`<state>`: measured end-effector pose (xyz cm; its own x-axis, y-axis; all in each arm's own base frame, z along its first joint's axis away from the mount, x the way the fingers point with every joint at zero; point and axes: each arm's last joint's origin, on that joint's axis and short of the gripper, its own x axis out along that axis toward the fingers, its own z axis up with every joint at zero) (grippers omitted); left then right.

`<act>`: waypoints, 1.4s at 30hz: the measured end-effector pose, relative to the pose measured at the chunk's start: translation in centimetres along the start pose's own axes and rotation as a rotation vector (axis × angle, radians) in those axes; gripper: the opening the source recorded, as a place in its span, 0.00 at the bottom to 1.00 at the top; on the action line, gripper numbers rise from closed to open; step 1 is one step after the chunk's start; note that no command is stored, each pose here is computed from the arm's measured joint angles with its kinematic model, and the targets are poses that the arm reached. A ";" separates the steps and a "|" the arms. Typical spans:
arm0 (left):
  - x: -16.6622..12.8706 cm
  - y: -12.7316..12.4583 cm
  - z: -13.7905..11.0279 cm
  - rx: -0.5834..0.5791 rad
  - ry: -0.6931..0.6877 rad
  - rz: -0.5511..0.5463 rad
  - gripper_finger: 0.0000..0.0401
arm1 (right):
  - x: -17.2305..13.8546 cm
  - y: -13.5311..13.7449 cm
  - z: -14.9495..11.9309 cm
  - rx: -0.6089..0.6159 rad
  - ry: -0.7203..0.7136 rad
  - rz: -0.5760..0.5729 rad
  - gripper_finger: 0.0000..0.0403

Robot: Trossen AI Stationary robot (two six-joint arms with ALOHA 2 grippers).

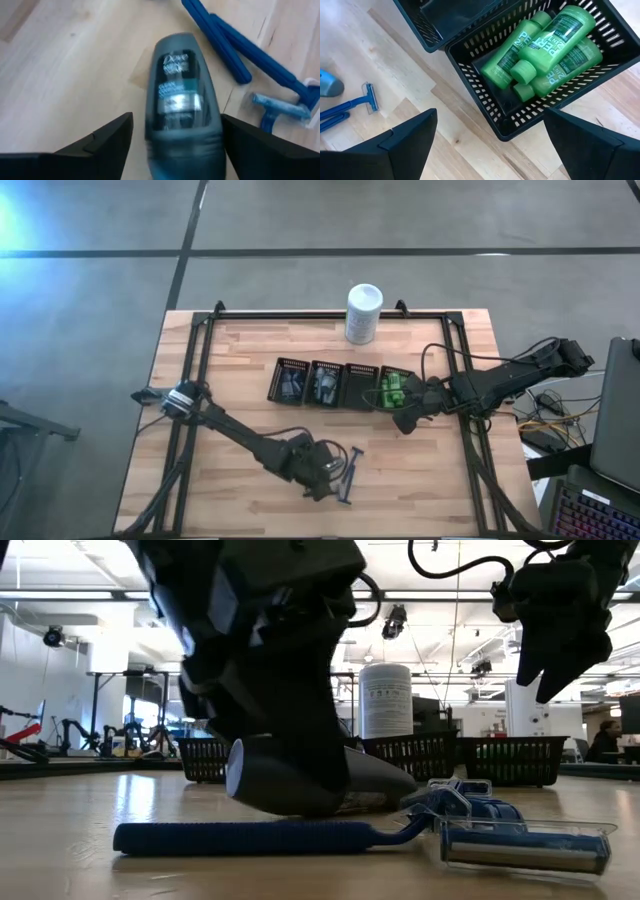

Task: Pick & Place Travel size toiletries
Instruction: Put the gray deodorant into the middle left black bin

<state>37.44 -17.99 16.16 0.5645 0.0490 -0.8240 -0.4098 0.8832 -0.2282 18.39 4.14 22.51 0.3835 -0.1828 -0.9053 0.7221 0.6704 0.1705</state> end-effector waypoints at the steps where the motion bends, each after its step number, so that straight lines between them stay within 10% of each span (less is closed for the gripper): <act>1: 0.1 0.1 0.2 -0.001 -0.003 -0.004 0.72 | 0.0 0.0 0.0 0.000 0.000 0.000 0.90; 13: 0.5 1.6 1.6 -0.029 0.072 -0.026 0.54 | 0.0 0.0 0.0 -0.009 -0.001 -0.002 0.90; 25: -6.1 2.9 5.8 -0.474 -0.260 0.172 0.54 | 0.0 0.0 0.0 -0.036 -0.005 -0.007 0.90; 33: -7.8 9.4 10.1 -0.716 -0.435 0.381 0.54 | 0.0 -0.1 0.1 -0.043 -0.011 -0.008 0.90; 42: -4.4 15.7 13.2 -0.677 -0.218 0.404 0.54 | 0.0 -0.1 0.1 -0.016 -0.013 -0.011 0.86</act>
<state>37.98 1.78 23.05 0.3786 0.4547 -0.8062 -0.9162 0.3079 -0.2566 18.39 4.04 22.52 0.3828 -0.1995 -0.9020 0.7172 0.6796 0.1541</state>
